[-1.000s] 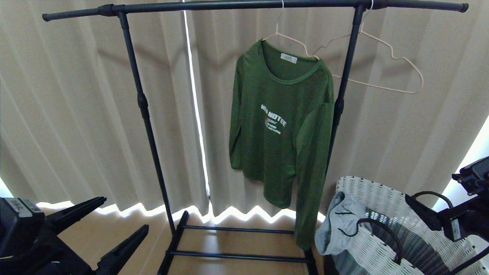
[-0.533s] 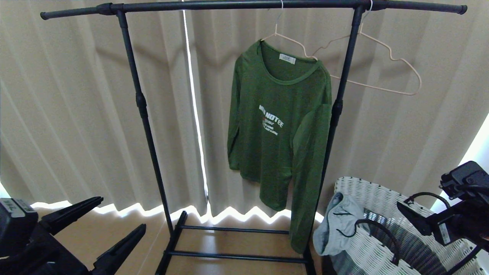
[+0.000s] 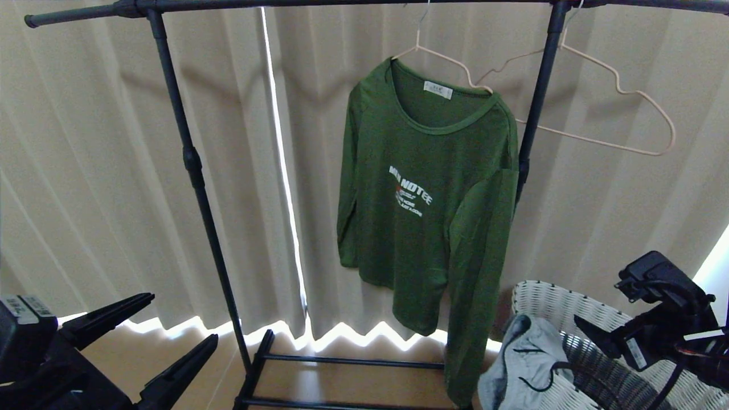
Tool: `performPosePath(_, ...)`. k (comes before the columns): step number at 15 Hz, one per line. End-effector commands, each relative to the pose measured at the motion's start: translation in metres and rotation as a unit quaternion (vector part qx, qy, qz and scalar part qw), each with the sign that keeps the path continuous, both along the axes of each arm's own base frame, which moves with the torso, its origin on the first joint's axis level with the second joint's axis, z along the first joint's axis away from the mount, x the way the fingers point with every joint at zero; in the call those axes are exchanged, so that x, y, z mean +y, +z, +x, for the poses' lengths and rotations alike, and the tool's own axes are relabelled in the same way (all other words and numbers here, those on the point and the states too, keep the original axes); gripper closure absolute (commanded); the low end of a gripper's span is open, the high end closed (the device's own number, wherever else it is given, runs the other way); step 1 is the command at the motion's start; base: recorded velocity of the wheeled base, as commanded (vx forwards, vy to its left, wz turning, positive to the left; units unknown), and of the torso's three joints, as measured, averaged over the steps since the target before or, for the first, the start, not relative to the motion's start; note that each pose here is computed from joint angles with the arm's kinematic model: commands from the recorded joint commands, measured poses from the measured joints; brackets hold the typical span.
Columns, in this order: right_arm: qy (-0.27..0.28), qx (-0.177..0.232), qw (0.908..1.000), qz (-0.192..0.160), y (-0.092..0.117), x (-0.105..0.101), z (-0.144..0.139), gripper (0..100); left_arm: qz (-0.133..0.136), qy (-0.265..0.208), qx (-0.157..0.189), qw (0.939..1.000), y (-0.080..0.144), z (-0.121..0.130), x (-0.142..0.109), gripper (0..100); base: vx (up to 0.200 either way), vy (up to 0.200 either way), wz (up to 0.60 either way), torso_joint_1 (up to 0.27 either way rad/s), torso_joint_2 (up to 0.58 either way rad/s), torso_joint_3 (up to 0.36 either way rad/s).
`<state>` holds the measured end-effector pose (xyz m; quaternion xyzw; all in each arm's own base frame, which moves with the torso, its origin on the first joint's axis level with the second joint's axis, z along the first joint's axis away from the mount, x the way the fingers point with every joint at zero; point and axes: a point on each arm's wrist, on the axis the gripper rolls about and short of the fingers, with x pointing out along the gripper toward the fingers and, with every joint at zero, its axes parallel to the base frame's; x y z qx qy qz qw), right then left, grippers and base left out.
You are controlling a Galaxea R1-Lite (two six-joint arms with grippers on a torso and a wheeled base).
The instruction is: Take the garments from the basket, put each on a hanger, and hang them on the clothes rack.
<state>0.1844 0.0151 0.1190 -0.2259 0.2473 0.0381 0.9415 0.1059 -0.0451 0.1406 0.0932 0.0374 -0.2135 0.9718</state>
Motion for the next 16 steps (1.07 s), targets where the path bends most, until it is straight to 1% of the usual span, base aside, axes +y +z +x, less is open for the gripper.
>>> performPosePath(1, 0.0, 0.038, 0.9993, -0.003, -0.014, 0.001, 0.014, 0, 0.001, 0.0, 0.0, 1.0, 0.0, 0.0, 0.0, 0, 0.0, 0.0, 0.0, 0.0, 0.0, 0.0)
performPosePath(3, 0.0, 0.055, 0.9985, -0.005, -0.021, 0.002, 0.024, 0, 0.0, 0.0, 0.0, 1.0, 0.0, 0.0, 0.0, 0, 0.0, 0.0, 0.0, 0.0, 0.0, 0.0)
performPosePath(4, 0.0, 0.071, 0.9975, -0.006, -0.028, 0.004, 0.037, 0, 0.0, 0.0, 0.0, 1.0, 0.0, -0.001, 0.0, 0, 0.0, 0.0, 0.0, 0.0, 0.0, 0.0)
performPosePath(5, -0.001, 0.079, 0.9968, -0.008, -0.032, 0.004, 0.043, 0, -0.001, 0.0, -0.001, 1.0, 0.0, -0.001, 0.0, 0, 0.0, 0.0, 0.0, 0.0, 0.0, 0.0)
performPosePath(6, -0.005, 0.097, 0.9952, -0.014, -0.042, 0.006, 0.056, 0, -0.005, 0.0, -0.008, 1.0, 0.002, -0.002, 0.001, 0, 0.0, 0.0, 0.0, 0.0, 0.0, 0.0)
performPosePath(10, -0.011, 0.122, 0.992, -0.03, -0.059, 0.013, 0.082, 0, -0.01, -0.001, -0.023, 0.9997, 0.006, -0.006, 0.003, 0, 0.0, 0.0, 0.0, 0.0, 0.0, 0.0)
performPosePath(11, -0.015, 0.133, 0.9904, -0.035, -0.067, 0.014, 0.09, 0, -0.011, 0.0, -0.025, 0.9996, 0.006, -0.007, 0.003, 0, 0.0, 0.0, 0.0, 0.0, 0.0, 0.0)
performPosePath(16, -0.013, 0.151, 0.9876, -0.041, -0.082, 0.018, 0.102, 0, -0.01, 0.0, -0.022, 0.9997, 0.005, -0.006, 0.003, 0, 0.0, 0.0, 0.0, 0.0, 0.0, 0.0)
